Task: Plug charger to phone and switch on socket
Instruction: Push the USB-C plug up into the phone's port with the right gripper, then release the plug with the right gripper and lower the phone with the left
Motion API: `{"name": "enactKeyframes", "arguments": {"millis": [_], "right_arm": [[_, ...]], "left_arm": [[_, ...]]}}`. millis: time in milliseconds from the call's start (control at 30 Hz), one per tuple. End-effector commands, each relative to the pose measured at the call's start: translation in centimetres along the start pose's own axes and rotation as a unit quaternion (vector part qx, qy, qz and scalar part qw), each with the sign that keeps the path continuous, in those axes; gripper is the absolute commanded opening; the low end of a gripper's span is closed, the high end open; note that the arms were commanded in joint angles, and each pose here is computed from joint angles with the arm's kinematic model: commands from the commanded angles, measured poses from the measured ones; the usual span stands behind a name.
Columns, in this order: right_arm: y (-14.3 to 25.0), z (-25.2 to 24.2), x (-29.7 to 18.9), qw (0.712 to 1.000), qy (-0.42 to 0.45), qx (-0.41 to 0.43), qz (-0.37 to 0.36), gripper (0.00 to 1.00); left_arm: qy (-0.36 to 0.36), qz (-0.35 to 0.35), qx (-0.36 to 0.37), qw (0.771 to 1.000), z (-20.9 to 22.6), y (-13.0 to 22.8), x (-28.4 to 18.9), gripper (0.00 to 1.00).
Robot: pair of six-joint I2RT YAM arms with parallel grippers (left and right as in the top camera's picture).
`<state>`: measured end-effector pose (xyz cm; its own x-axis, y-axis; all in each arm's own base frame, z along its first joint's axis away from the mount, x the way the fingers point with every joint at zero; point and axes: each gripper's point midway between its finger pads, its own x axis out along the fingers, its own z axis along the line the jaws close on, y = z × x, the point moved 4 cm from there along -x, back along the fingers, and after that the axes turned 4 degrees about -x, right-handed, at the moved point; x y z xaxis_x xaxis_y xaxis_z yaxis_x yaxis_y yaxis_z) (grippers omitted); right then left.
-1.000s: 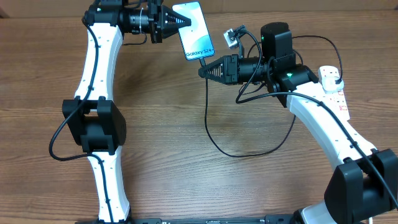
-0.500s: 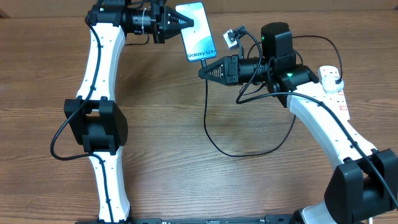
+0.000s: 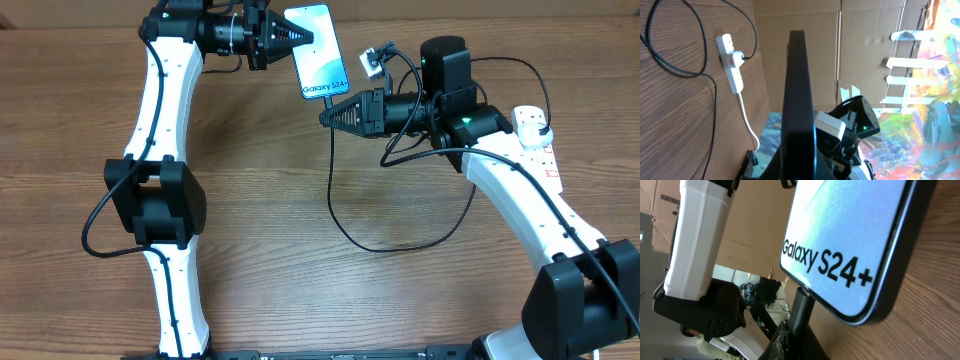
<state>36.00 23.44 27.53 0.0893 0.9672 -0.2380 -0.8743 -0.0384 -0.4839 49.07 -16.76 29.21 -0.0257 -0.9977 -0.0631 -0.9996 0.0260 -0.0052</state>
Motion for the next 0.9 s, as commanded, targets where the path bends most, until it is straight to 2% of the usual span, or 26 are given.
{"name": "enactKeyframes", "arguments": {"millis": [0,233,300,533,733,867], "right_arm": [[-1.6,0.4,-0.8,0.999,0.022,-0.028,-0.035,0.04],[-1.4,0.7,-0.8,0.999,0.013,-0.028,-0.029,0.07],[-1.4,0.7,-0.8,0.999,0.013,-0.028,-0.029,0.11],[-1.3,0.6,-0.8,0.999,0.014,-0.025,-0.027,0.42],[-1.3,0.6,-0.8,0.999,0.015,-0.023,-0.027,0.49],[-1.4,0.5,-0.9,0.999,0.016,-0.023,-0.028,0.56]], "left_arm": [[0.036,0.042,0.024,0.998,-1.4,1.4,1.6,0.04],[0.035,0.024,0.025,0.999,-1.3,0.8,-0.1,0.04],[0.035,0.021,0.025,0.999,-1.3,0.7,-0.4,0.04],[0.035,0.013,0.024,0.999,-1.2,0.5,-1.2,0.04],[0.031,0.010,0.032,0.999,-1.1,0.4,-1.2,0.04],[0.013,-0.005,0.068,0.998,-0.6,0.0,-1.4,0.04]]}}
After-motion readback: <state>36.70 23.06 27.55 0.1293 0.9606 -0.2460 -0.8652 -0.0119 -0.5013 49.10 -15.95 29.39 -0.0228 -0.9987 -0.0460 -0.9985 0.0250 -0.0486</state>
